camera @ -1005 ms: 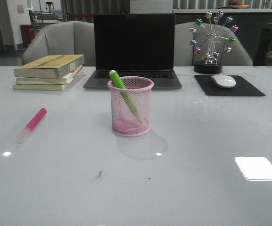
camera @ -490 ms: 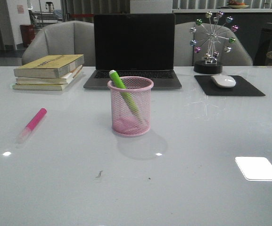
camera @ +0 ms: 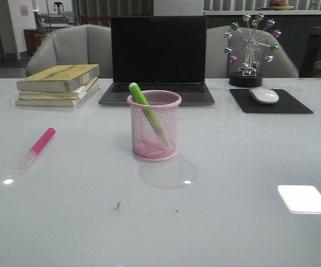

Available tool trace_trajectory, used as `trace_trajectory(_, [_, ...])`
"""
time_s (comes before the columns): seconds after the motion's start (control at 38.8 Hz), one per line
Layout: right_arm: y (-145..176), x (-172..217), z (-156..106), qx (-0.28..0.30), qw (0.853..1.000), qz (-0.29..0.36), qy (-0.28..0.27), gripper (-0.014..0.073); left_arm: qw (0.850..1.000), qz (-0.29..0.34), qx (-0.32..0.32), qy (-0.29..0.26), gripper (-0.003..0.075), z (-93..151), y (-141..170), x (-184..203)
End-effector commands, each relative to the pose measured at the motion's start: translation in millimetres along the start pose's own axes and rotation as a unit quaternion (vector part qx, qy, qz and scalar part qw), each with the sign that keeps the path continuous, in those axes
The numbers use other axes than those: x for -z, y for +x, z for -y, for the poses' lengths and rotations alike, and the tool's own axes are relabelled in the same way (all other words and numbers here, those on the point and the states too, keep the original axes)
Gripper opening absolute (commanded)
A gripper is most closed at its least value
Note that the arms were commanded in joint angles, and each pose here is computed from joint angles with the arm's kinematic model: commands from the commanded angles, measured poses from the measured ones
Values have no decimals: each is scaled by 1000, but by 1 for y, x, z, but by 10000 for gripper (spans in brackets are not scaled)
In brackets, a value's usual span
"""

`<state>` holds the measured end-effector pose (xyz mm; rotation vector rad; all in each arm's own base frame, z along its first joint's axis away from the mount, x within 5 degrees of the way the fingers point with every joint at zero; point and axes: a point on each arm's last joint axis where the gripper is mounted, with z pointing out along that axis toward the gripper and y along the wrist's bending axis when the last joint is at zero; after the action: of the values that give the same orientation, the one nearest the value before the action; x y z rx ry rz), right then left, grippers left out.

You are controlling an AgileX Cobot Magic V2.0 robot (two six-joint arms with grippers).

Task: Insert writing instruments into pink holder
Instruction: 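Withdraw the right gripper away from the holder, then lower the left gripper onto the pink highlighter and close on it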

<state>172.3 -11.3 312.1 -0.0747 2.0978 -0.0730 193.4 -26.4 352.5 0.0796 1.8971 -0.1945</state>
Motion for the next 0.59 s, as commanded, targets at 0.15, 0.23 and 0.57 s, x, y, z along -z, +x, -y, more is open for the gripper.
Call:
trace_trajectory(0.15, [-15,7,4,7,998,52,17,395,998,-53,-22,32,519,13,-39,-59])
trace_trajectory(0.23, [-15,7,4,7,998,52,17,395,995,-92,-22,38,519,13,-40,-80])
trace_trajectory(0.57, [-14,7,4,7,999,48,16,395,978,-203,-17,47,492,11,-24,-171])
